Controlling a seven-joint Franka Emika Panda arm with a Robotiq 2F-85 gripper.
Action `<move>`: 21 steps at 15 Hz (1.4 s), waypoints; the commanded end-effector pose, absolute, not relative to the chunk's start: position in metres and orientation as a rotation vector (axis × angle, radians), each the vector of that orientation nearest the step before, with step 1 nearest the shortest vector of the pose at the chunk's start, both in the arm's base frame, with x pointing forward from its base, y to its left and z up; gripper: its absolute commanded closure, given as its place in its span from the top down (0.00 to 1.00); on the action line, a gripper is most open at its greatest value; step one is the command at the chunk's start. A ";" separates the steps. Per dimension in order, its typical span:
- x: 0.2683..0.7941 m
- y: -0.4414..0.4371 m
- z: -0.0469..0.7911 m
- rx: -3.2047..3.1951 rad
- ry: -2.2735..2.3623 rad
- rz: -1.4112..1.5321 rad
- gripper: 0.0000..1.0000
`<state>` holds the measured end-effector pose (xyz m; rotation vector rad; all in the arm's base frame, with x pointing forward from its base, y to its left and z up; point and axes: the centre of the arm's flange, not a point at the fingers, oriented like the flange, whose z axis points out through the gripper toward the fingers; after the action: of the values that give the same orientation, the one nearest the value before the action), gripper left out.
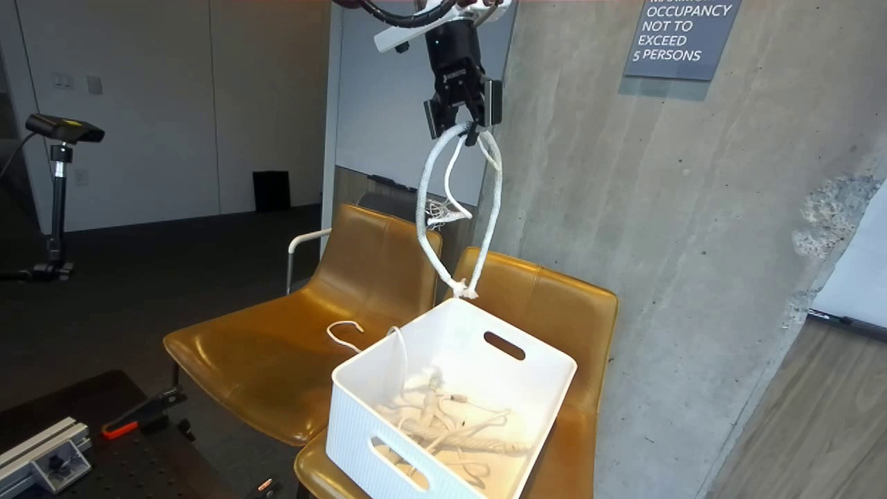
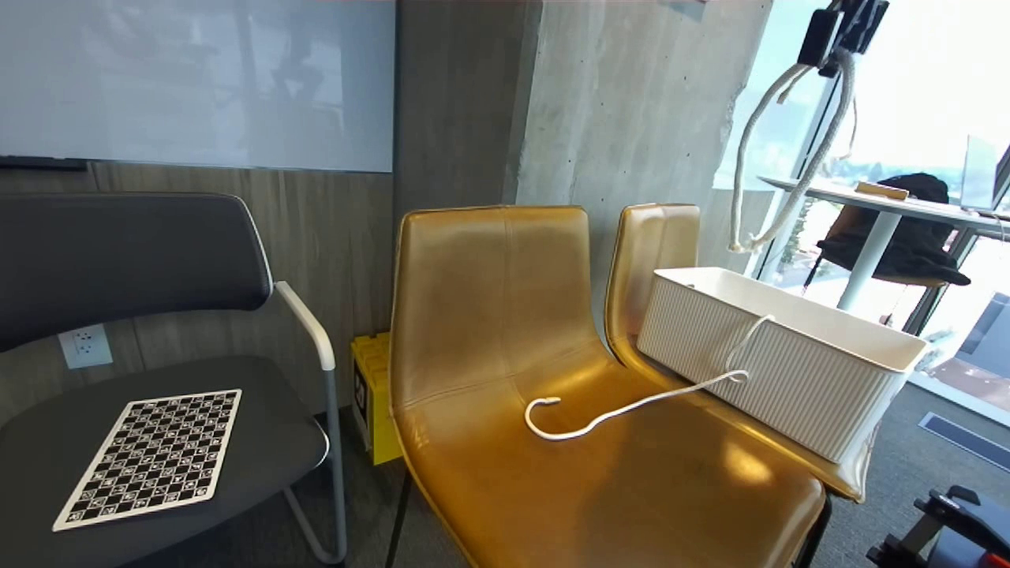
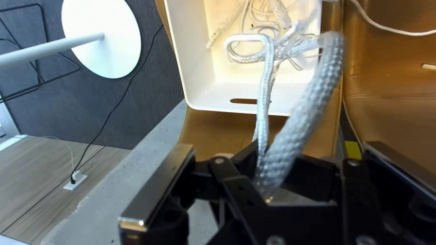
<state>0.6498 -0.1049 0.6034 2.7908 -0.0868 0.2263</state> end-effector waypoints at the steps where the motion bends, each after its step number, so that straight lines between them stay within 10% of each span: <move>1: 0.640 -0.138 0.551 2.816 -0.135 0.195 0.00; 7: 0.618 -0.182 0.458 2.862 -0.212 0.112 0.04; 8: 0.614 -0.178 0.451 2.874 -0.215 0.101 0.26; 21: 0.548 0.052 0.446 2.893 0.433 0.140 1.00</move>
<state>0.5704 0.0107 0.4629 2.8920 0.2196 0.1309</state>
